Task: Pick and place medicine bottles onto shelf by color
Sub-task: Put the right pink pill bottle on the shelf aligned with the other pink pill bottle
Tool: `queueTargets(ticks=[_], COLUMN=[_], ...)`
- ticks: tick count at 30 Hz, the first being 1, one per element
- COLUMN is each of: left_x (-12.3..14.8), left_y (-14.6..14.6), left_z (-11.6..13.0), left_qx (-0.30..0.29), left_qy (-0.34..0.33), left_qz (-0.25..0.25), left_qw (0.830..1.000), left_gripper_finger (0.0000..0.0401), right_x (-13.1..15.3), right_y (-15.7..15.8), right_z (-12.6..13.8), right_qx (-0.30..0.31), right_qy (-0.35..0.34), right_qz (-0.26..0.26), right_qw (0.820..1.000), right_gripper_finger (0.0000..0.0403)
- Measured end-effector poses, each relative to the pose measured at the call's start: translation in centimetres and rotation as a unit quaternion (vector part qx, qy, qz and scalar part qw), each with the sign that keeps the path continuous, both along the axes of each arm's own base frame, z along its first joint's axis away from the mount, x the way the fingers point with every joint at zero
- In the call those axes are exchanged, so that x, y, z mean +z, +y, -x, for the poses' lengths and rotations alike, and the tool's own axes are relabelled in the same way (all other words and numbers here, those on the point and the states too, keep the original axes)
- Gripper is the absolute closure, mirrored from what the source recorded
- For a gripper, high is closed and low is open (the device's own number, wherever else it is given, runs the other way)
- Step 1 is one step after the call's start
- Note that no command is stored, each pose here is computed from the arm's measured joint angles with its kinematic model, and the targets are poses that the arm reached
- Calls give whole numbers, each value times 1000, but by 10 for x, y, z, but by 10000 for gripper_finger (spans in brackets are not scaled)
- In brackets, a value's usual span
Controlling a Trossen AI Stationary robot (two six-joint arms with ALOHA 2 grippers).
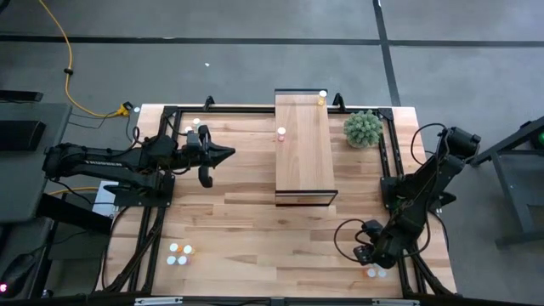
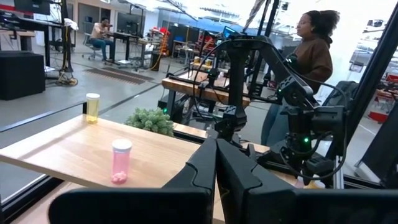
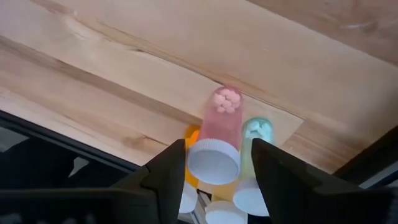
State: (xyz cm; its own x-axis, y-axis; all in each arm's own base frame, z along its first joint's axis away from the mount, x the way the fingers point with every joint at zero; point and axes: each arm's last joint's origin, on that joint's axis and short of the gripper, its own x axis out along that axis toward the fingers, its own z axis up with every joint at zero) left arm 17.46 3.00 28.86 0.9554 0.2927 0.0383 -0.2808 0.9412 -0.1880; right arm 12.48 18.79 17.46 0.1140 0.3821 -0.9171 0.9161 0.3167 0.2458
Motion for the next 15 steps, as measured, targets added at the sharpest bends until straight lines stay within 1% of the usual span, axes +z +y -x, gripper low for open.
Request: queueTargets(ticks=[15], left_x=[0], left_y=[0], left_z=[0], left_qx=[7], left_qy=[1], left_qz=[-2], left_qw=[1000], left_gripper_finger=[401], right_x=[1], right_y=[1], right_z=[-1], right_qx=[-5], right_qy=[-3], right_qz=[-9], right_qw=[1000], right_gripper_finger=[283])
